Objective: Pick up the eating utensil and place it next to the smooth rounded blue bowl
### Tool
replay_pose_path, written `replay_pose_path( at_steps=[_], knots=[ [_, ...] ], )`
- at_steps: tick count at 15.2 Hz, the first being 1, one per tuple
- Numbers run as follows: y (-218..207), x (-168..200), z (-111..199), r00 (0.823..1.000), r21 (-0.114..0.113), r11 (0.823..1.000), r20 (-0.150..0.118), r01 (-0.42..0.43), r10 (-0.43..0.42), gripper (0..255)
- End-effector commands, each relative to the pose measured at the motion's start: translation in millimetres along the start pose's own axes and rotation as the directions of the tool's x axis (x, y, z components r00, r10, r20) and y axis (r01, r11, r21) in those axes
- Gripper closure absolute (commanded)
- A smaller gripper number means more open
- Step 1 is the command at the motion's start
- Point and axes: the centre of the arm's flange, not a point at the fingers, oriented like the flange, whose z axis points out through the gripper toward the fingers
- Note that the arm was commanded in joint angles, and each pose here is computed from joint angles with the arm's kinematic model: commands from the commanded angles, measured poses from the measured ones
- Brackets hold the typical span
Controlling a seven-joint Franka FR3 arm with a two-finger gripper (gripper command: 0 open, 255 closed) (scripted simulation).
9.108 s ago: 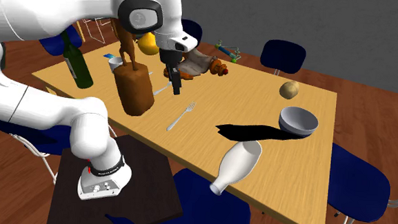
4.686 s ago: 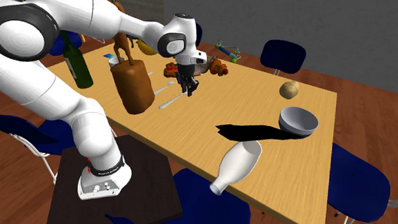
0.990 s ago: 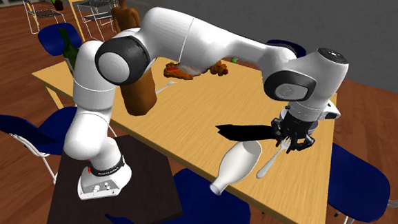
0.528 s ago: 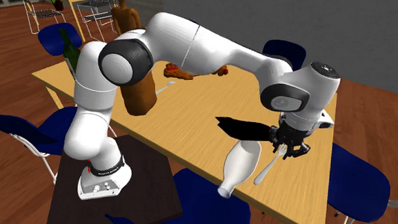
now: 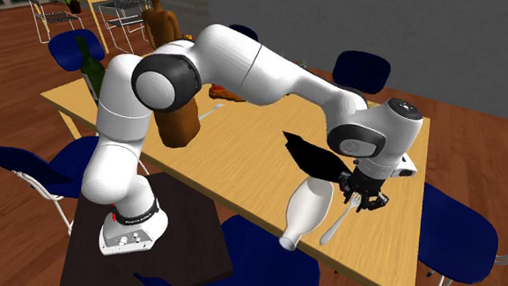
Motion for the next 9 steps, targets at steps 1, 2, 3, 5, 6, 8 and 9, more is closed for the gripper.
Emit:
replay_pose_path(
  at_steps=[1, 2, 3, 5, 6, 8, 9],
  knots=[
    [0, 0, 11, 1.000, 0.000, 1.000, 0.000, 0.000, 0.000, 255],
    [0, 0, 17, 1.000, 0.000, 1.000, 0.000, 0.000, 0.000, 255],
    [0, 0, 22, 1.000, 0.000, 1.000, 0.000, 0.000, 0.000, 255],
    [0, -1, 34, 1.000, 0.000, 1.000, 0.000, 0.000, 0.000, 255],
    [0, -1, 34, 1.000, 0.000, 1.000, 0.000, 0.000, 0.000, 255],
    [0, -1, 34, 1.000, 0.000, 1.000, 0.000, 0.000, 0.000, 255],
    [0, -1, 34, 1.000, 0.000, 1.000, 0.000, 0.000, 0.000, 255]
  ],
)
